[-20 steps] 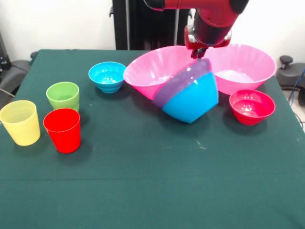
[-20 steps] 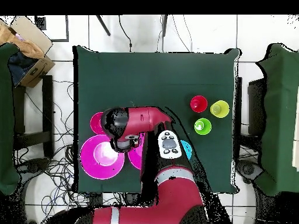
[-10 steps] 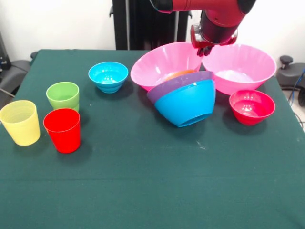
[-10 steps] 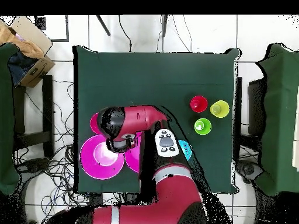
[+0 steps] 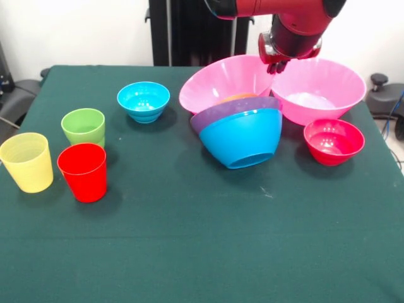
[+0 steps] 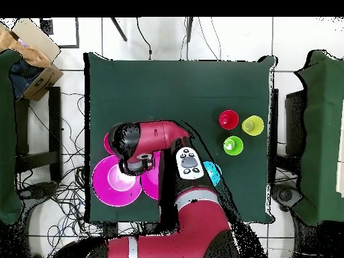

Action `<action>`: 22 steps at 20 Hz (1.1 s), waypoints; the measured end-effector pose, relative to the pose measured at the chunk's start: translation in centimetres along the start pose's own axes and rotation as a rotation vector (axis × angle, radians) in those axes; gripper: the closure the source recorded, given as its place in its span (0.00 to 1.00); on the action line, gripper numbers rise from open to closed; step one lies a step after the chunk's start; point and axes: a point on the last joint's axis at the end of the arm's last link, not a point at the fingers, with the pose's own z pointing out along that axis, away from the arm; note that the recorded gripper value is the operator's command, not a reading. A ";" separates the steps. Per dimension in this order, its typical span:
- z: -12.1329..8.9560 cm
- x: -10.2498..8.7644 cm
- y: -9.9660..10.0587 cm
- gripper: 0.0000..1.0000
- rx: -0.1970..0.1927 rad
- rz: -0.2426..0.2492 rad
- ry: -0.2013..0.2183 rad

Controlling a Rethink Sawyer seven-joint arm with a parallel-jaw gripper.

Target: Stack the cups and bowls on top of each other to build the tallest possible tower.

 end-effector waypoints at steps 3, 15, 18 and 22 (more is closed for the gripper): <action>0.0 0.0 0.0 1.00 -0.002 -0.001 -0.001; -2.0 0.0 -1.5 1.00 -0.002 0.015 -0.039; -4.4 0.2 -2.7 1.00 0.013 0.020 -0.086; -7.8 0.5 -4.6 1.00 0.021 0.039 -0.152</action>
